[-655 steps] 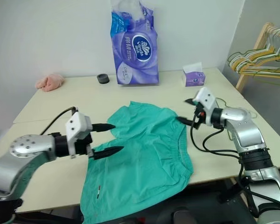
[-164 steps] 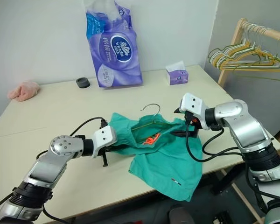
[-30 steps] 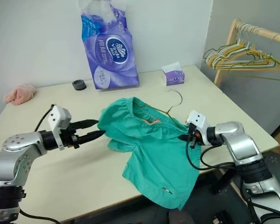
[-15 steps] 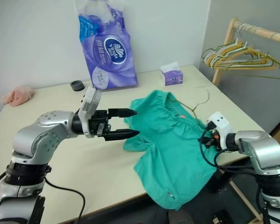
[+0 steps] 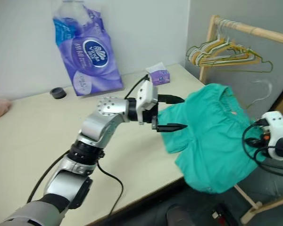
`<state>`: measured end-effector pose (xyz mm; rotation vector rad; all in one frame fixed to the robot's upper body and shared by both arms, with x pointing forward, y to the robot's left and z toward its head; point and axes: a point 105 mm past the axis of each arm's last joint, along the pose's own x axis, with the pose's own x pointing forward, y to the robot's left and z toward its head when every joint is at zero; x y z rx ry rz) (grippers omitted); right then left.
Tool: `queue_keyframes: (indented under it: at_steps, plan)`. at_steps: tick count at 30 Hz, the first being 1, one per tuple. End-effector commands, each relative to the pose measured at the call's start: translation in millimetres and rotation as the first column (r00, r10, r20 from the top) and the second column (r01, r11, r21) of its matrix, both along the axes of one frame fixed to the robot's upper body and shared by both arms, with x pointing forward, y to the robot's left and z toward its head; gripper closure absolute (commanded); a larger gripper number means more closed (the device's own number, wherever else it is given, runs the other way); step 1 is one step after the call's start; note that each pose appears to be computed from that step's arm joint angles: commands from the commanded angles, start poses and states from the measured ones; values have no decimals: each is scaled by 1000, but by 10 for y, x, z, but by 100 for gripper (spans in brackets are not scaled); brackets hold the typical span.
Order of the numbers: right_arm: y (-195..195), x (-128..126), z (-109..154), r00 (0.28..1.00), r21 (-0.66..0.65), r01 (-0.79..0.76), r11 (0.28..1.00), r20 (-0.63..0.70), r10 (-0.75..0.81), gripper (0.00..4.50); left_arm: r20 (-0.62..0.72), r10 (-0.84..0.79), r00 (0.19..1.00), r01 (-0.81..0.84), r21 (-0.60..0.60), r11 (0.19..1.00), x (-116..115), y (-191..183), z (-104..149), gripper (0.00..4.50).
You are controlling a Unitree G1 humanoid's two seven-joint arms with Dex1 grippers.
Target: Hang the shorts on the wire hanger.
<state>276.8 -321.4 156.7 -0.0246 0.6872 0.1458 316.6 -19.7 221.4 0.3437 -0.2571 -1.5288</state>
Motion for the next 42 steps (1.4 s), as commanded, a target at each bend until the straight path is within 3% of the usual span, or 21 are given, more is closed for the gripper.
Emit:
queue_keyframes:
  at_steps: [1, 12, 20, 29, 37, 42]
  plan:
    - [-217, 82, 275, 990, -39, 96, 995, 105, -91, 450, 85, -11, 996, 15, -38, 999, -5, -168, 228, 2]
    - [-766, 494, 924, 907, -88, 357, 930, 270, -323, 450, 242, 15, 970, 4, -78, 997, 14, -593, 487, 2]
    - [-1113, 733, 1230, 851, -111, 463, 879, 334, -406, 450, 255, 4, 967, 25, -108, 994, -9, -687, 652, 2]
    - [-1378, 704, 1293, 794, -194, 567, 801, 387, -469, 450, 285, 2, 959, 41, -146, 988, -39, -763, 881, 2]
    - [-1504, 628, 1105, 796, -281, 591, 756, 352, -492, 450, 289, -12, 957, 56, -142, 988, -93, -811, 866, 2]
    - [-1505, 653, 1176, 765, -247, 621, 744, 397, -507, 450, 287, -4, 958, 48, -145, 988, -83, -795, 876, 2]
